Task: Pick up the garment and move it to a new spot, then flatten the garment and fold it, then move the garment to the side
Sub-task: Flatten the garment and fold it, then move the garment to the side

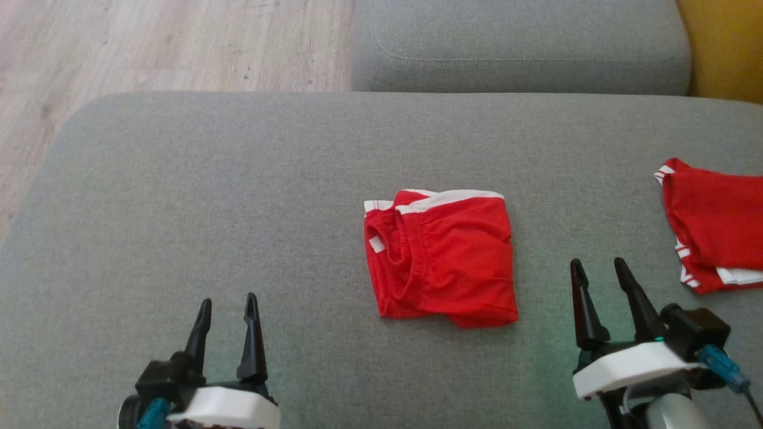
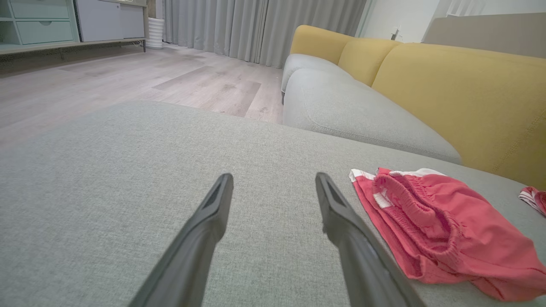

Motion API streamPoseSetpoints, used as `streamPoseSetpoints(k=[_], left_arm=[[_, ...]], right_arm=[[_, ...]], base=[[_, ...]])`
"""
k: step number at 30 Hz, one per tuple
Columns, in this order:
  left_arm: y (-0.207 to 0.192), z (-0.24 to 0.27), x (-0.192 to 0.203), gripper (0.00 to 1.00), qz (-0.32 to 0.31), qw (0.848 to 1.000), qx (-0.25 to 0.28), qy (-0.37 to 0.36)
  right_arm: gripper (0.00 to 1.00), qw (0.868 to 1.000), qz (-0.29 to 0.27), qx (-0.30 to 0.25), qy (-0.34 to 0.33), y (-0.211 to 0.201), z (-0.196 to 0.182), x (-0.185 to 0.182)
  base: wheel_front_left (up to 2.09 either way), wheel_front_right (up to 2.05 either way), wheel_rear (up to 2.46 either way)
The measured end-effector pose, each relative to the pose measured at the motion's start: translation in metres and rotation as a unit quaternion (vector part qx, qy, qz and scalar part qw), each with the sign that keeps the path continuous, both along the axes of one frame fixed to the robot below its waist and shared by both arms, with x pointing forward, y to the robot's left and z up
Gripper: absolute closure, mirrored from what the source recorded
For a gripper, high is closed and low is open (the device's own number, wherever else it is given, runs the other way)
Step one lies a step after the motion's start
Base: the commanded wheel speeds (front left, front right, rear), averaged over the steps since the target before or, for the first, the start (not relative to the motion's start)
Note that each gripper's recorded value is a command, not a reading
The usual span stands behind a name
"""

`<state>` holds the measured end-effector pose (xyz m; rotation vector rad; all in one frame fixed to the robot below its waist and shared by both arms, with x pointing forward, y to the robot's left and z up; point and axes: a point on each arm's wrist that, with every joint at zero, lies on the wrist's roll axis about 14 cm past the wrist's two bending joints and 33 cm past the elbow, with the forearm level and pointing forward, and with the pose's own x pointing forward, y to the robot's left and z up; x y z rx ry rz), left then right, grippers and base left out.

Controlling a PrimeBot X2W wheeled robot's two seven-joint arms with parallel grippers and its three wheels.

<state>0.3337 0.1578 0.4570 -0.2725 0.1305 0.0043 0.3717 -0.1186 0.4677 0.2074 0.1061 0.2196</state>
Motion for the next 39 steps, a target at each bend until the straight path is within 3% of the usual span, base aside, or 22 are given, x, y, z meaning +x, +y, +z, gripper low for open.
streamPoseSetpoints(k=[21, 26, 31, 39], left_arm=[[0.001, 0.001, -0.006, 0.00, 0.003, 1.000, 0.003, 0.004], [0.001, -0.003, -0.007, 0.00, 0.005, 1.000, 0.006, 0.012], [0.009, -0.003, -0.005, 0.00, 0.021, 1.000, 0.002, 0.012], [0.024, -0.014, -0.012, 0.00, 0.059, 0.998, -0.006, 0.028]], right_arm=[[0.00, 0.999, 0.020, -0.016, 0.041, 0.008, -0.014, -0.003], [0.00, 0.992, 0.061, -0.055, 0.091, 0.029, -0.013, 0.028], [0.00, 0.979, 0.091, -0.071, 0.167, 0.046, -0.023, 0.052], [0.00, 0.939, 0.124, -0.105, 0.302, 0.058, -0.080, 0.047]], base=[[0.00, 0.00, 0.00], [0.00, 0.00, 0.00], [0.00, 0.00, 0.00], [0.00, 0.00, 0.00]])
